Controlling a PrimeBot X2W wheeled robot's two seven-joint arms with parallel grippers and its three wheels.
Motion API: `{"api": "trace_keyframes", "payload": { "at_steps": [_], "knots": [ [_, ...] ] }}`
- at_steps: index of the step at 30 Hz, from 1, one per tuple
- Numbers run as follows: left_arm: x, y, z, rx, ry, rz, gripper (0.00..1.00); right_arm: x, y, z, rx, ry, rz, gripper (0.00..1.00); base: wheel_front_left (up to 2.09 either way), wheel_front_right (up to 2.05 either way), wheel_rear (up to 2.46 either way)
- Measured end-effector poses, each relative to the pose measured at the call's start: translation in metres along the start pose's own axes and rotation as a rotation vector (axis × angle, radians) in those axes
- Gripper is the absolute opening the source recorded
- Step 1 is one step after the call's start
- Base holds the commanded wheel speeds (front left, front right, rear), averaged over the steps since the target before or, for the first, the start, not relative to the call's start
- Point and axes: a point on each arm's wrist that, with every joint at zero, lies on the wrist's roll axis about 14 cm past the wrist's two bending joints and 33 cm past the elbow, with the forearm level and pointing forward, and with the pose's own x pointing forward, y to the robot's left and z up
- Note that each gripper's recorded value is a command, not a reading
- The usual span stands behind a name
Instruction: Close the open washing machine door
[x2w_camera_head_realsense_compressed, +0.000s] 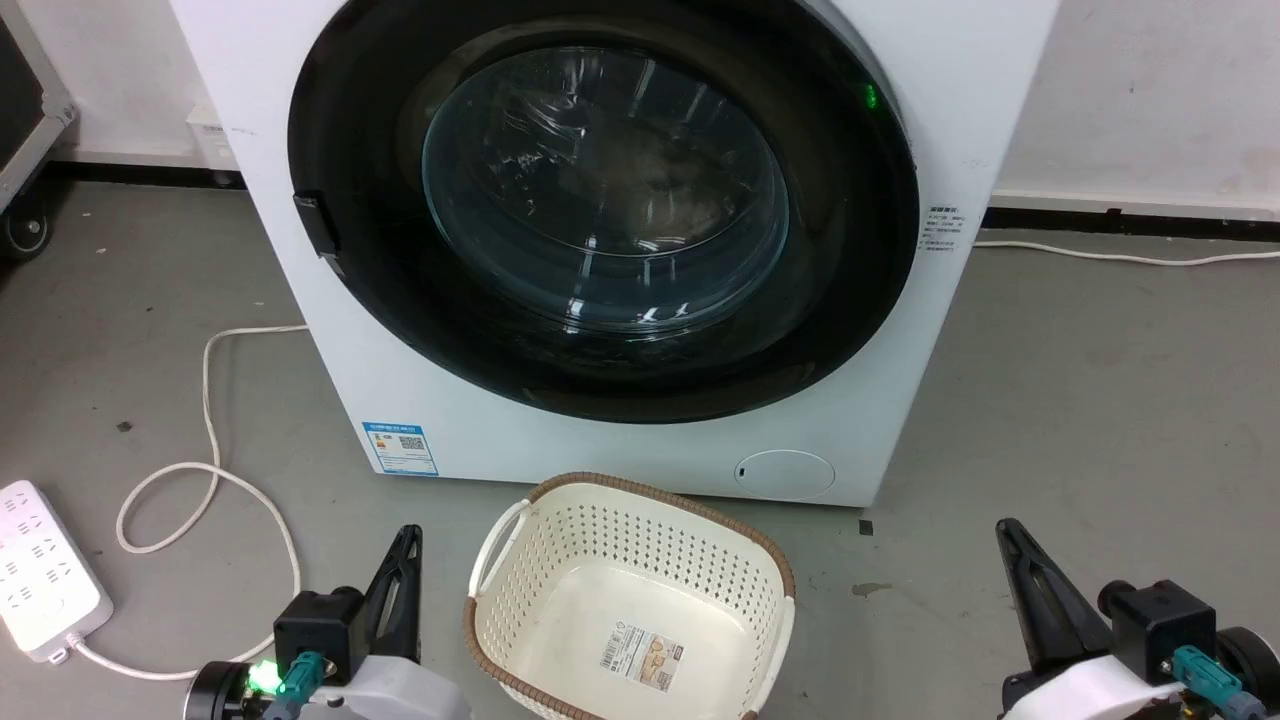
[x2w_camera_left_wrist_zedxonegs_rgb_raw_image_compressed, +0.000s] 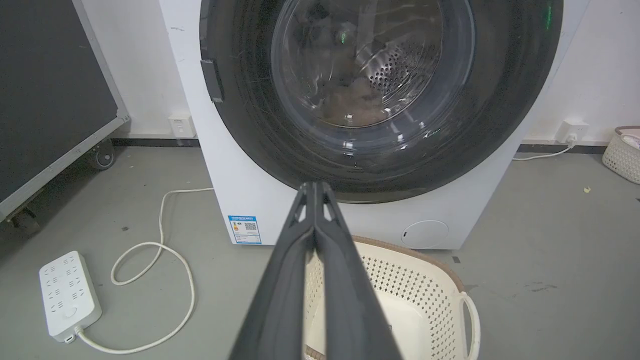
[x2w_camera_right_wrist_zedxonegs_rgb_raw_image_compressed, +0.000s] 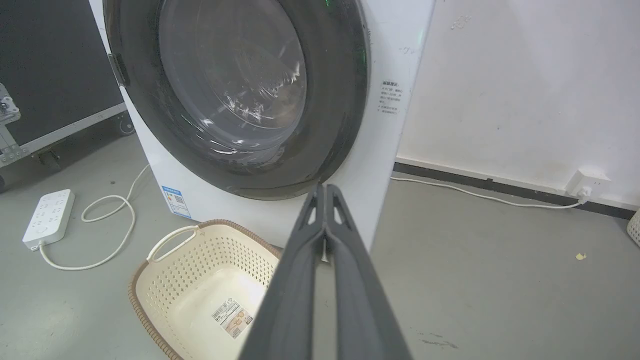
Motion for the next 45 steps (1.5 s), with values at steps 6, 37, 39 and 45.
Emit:
{"api": "trace_keyframes", "payload": {
  "at_steps": [6,37,39,45],
  "knots": [
    [0.0008,0.0016,0.0008,0.007,0.005,0.007,0.00,0.0010,0.0014,-0.0007,0.000,0.010,0.004,0.00,0.00,0.00,0.00],
    [0.0058,0.0079,0.0077,0.049,0.020,0.037,0.00,0.0089,0.0079,0.0003,-0.004,0.043,0.025,0.00,0.00,0.00,0.00],
    [0.0060,0.0085,0.0083,0.049,0.020,0.040,0.00,0.0098,0.0084,0.0012,-0.005,0.042,0.027,0.00,0.00,0.00,0.00],
    [0.0062,0.0098,0.0088,0.057,0.022,0.046,0.00,0.0100,0.0092,0.0008,-0.005,0.046,0.029,0.00,0.00,0.00,0.00]
  ]
}}
